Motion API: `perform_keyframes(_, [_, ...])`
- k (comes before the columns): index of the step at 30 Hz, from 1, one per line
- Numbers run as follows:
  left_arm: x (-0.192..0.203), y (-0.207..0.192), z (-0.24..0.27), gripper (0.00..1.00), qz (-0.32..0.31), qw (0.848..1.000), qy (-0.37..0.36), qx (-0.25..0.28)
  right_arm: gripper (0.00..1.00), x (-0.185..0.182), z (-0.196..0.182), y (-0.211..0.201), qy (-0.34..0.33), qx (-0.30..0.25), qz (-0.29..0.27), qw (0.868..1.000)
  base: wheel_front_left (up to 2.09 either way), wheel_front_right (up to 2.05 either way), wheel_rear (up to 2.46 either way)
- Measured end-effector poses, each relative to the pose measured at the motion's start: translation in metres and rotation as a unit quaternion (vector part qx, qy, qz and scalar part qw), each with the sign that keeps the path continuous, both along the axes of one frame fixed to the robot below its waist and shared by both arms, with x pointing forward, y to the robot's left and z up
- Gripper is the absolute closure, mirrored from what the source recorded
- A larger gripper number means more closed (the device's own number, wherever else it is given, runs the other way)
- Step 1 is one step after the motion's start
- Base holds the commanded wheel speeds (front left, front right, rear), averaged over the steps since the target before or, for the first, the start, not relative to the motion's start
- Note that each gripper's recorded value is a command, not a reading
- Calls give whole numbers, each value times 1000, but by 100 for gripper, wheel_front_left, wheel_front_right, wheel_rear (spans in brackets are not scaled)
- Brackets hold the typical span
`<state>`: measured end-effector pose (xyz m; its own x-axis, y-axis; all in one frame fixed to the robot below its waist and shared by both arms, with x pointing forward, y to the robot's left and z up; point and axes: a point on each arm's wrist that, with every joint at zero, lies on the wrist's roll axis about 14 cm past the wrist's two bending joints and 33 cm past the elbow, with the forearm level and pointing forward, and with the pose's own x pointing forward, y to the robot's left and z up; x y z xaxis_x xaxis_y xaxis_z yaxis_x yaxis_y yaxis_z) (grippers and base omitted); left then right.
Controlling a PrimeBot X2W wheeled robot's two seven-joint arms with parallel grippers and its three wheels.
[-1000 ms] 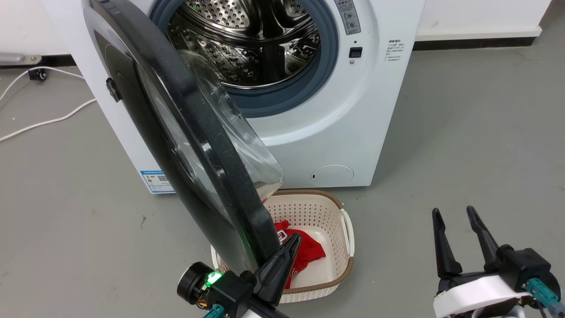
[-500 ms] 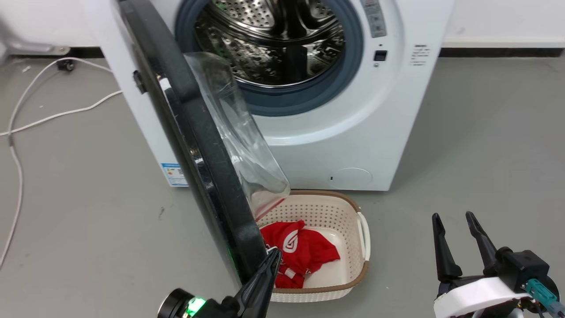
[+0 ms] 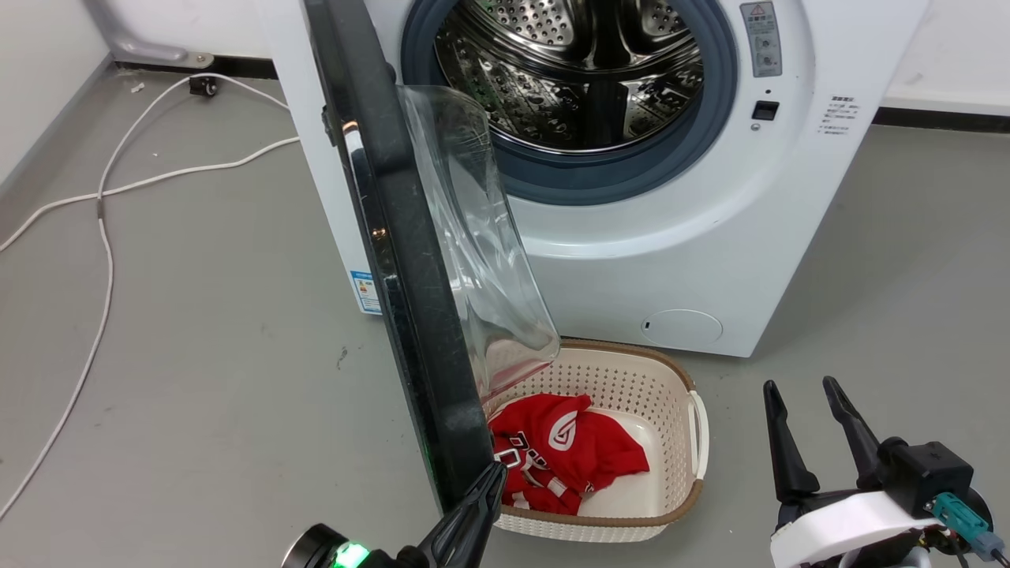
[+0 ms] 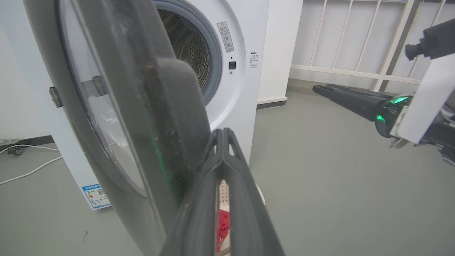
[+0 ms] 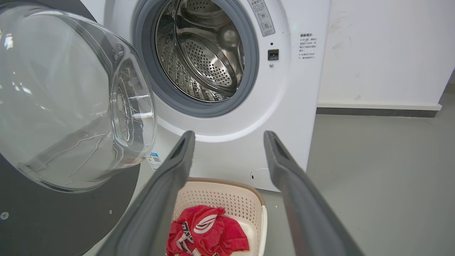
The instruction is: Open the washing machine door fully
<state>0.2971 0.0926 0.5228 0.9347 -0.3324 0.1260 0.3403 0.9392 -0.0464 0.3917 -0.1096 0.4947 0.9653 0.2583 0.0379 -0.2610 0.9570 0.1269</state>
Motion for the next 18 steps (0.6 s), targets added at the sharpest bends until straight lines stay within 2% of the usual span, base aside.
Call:
perform_keyframes(8, [13, -11, 6, 100, -29, 1000, -11, 0, 0, -4, -3, -14, 5, -1, -20, 1000, 0, 0, 0])
perform_keyframes(18, [14, -12, 10, 100, -28, 999, -16, -8, 0, -4, -8, -15, 14, 4, -22, 1000, 0, 0, 0])
